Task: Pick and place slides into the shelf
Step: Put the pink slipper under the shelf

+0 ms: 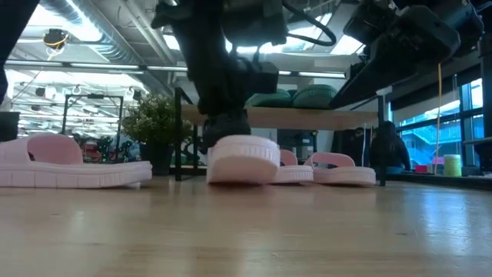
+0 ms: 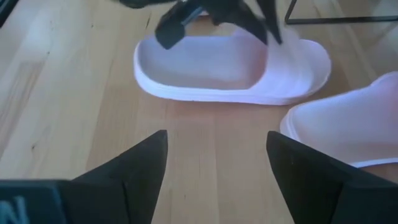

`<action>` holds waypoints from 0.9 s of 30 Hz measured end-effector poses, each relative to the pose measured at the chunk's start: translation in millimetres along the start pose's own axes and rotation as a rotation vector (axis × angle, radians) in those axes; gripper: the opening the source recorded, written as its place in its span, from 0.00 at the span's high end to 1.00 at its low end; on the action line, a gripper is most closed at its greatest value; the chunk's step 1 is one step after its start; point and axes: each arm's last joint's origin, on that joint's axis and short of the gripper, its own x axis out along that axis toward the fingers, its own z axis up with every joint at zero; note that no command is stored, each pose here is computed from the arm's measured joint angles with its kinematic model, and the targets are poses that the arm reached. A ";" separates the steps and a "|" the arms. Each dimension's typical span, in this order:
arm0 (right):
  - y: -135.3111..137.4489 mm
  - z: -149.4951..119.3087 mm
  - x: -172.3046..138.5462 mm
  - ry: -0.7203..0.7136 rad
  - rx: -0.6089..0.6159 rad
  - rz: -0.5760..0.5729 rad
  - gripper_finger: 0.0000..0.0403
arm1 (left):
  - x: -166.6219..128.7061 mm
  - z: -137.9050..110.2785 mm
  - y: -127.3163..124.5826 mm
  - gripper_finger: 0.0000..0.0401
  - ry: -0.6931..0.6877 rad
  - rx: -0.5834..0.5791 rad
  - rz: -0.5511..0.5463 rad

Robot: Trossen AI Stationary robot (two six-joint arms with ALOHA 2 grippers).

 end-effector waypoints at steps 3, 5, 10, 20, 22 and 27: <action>0.0 -0.2 0.0 0.002 -0.001 0.000 0.32 | 7.9 1.6 8.0 0.99 0.011 -0.022 0.003; -0.2 -0.7 0.0 0.008 -0.001 -0.001 0.32 | 12.6 1.9 13.0 0.99 0.021 -0.035 0.008; -0.1 -0.9 0.0 0.009 -0.002 -0.001 0.32 | 23.8 2.2 25.1 0.99 0.046 -0.066 0.022; -0.1 -0.9 0.0 0.009 -0.002 -0.001 0.32 | 34.1 5.1 36.3 0.99 0.042 -0.068 0.033; -0.1 -0.9 0.0 0.009 -0.002 -0.001 0.32 | 34.2 8.8 35.8 0.99 0.012 -0.070 0.020; -0.2 -0.9 0.0 0.009 -0.002 -0.001 0.32 | 33.9 12.6 35.1 0.99 -0.019 -0.065 0.006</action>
